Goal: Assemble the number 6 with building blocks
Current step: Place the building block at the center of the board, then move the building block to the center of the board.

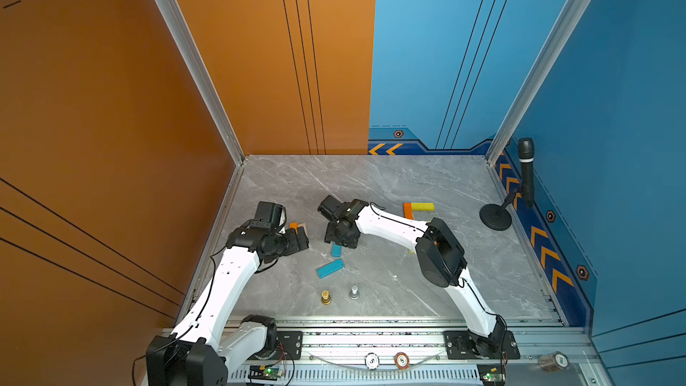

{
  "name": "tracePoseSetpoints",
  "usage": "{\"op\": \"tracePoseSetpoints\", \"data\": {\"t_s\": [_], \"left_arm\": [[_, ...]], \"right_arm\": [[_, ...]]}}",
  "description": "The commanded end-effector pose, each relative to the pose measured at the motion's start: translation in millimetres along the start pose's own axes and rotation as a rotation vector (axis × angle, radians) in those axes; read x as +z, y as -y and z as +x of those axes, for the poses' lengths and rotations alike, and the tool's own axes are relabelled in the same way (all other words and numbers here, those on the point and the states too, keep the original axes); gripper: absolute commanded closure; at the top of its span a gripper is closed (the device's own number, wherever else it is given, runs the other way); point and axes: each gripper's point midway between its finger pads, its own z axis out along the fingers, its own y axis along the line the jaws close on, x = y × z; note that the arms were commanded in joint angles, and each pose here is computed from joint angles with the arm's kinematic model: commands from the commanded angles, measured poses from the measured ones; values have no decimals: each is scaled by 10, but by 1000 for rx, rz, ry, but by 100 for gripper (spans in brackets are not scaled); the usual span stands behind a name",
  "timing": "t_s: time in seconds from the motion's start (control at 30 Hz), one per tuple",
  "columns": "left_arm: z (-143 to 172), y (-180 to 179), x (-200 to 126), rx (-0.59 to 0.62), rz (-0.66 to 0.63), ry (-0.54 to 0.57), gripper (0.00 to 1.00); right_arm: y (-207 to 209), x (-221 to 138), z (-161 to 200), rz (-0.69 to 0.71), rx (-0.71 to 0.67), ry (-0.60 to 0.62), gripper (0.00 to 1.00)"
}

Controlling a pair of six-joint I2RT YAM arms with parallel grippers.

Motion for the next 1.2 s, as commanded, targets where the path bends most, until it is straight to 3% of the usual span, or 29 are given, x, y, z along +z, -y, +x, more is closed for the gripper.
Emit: {"op": "tracePoseSetpoints", "data": {"t_s": [0.0, 0.17, 0.33, 0.43, 0.77, 0.93, 1.17], "left_arm": [[123, -19, 92, 37, -34, -55, 4], [296, 59, 223, 113, -75, -137, 12], [461, 63, 352, 180, -159, -211, 37], [525, 42, 414, 160, -187, -239, 48], [741, -66, 717, 154, -312, -310, 60], [781, -95, 831, 186, -375, -330, 61], [763, 206, 1009, 241, -346, -328, 61]], "right_arm": [[-119, -672, -225, -105, -58, 135, 30], [237, -1040, -342, -138, -47, 242, 30], [740, -1317, -445, -173, 10, 328, 31], [996, -1436, -472, -170, 29, 359, 31], [1514, -1600, -475, -163, 77, 396, 31], [1666, -1643, -481, -161, 90, 407, 31], [1806, -1666, -489, -156, 108, 414, 31]]}}
